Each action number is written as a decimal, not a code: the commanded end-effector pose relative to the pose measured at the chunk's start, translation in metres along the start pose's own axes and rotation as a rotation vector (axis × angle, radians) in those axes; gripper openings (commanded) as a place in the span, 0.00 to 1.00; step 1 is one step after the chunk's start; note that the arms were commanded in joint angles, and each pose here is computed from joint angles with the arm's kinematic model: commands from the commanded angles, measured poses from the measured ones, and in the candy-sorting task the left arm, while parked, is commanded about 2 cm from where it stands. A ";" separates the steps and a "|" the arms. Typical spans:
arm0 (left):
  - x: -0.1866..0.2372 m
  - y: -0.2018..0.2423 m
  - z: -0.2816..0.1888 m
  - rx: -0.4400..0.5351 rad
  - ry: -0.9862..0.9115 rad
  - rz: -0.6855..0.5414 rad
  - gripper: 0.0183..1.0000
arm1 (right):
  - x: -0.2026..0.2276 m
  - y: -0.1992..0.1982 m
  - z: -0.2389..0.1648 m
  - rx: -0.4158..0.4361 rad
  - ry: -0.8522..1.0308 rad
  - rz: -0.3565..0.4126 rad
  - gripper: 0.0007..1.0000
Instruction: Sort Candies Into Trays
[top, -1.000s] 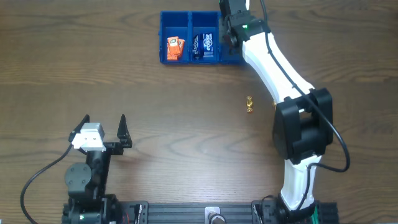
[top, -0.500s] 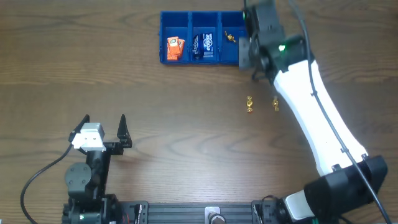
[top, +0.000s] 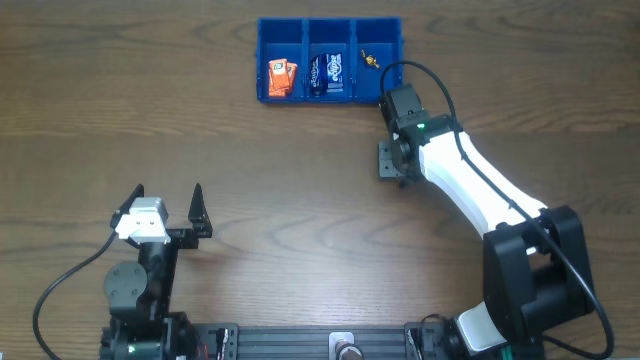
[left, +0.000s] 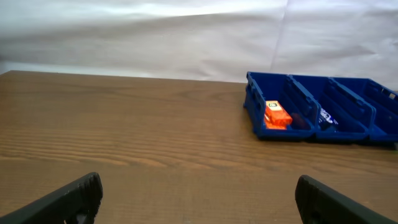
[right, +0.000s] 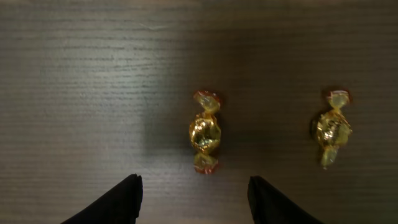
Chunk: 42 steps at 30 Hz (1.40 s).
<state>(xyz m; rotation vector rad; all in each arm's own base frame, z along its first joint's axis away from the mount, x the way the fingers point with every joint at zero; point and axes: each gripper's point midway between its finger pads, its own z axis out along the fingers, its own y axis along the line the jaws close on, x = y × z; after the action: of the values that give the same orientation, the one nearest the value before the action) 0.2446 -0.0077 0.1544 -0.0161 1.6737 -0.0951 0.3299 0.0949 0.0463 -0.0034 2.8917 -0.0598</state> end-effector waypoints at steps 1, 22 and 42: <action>0.016 -0.003 0.001 0.020 0.048 0.006 1.00 | -0.001 -0.002 0.015 0.000 0.013 0.024 0.57; 0.016 -0.003 0.001 0.020 0.048 0.006 1.00 | -0.007 -0.012 0.043 0.013 0.029 0.013 0.55; 0.016 -0.003 0.001 0.020 0.048 0.006 1.00 | -0.002 -0.011 0.054 0.015 0.048 0.001 0.46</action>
<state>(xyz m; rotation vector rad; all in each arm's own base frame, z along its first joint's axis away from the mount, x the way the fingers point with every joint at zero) 0.2446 -0.0077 0.1544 -0.0164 1.6737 -0.0948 0.3494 0.0845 0.0074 0.0156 2.9099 -0.0641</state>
